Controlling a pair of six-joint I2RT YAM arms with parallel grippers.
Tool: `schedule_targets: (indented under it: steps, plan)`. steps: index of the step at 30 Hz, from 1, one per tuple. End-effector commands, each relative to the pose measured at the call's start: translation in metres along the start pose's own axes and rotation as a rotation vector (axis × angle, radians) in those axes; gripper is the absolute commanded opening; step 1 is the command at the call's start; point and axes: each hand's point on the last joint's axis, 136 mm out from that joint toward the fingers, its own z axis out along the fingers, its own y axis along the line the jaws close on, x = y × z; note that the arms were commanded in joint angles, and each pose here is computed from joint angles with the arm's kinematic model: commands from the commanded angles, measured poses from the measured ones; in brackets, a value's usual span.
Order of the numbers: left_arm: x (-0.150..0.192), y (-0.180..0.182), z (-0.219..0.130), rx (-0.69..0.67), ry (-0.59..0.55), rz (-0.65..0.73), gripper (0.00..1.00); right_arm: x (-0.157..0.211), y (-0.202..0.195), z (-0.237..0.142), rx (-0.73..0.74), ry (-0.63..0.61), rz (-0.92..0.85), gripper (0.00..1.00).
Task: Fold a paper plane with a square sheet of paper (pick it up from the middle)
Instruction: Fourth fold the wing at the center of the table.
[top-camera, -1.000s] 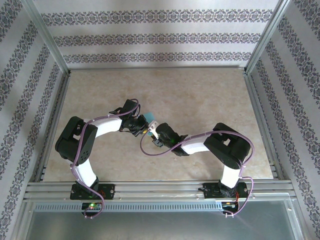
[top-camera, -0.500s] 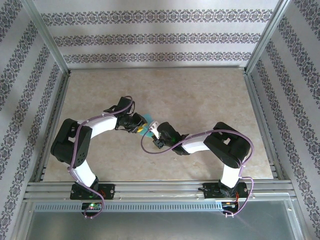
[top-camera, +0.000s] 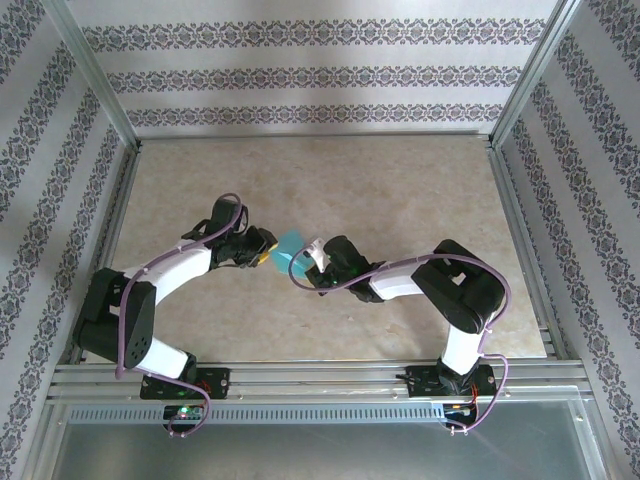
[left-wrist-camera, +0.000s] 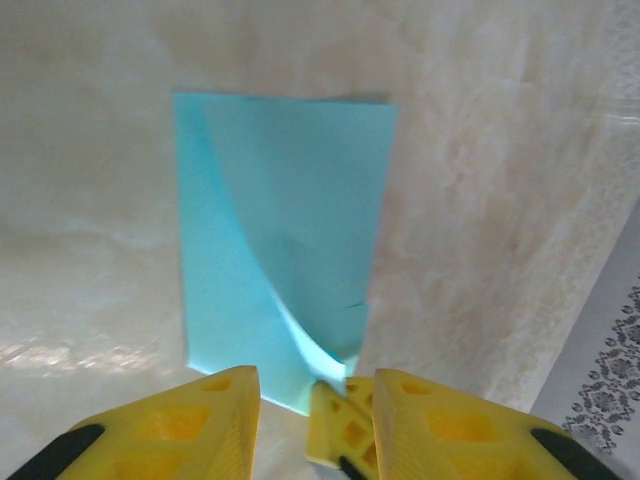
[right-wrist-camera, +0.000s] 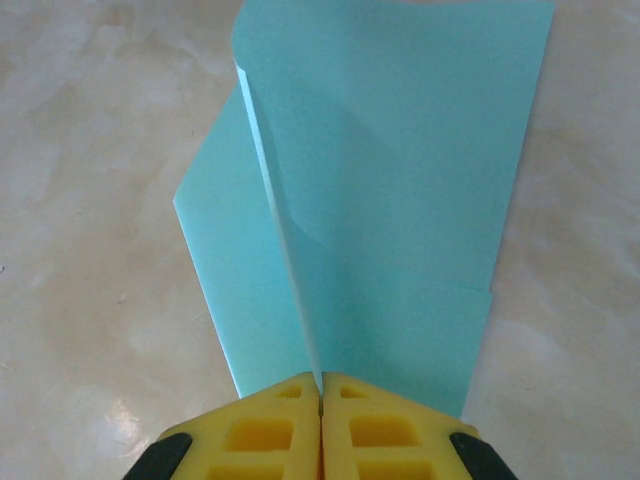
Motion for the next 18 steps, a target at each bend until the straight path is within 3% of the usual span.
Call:
schedule_targets:
  steps: [1, 10, 18]
  plan:
    - [0.003, -0.011, 0.001, 0.080, -0.011, 0.005, 0.32, -0.009, 0.009, -0.005, -0.079, -0.007, 0.077, 0.08]
    - [0.029, -0.004, 0.031, 0.077, 0.057, 0.015, 0.23, -0.016, 0.010, -0.008, -0.156, 0.003, 0.189, 0.08]
    - [0.034, -0.005, 0.052, 0.072, 0.087, 0.021, 0.21, -0.019, 0.006, -0.008, -0.197, 0.012, 0.266, 0.08]
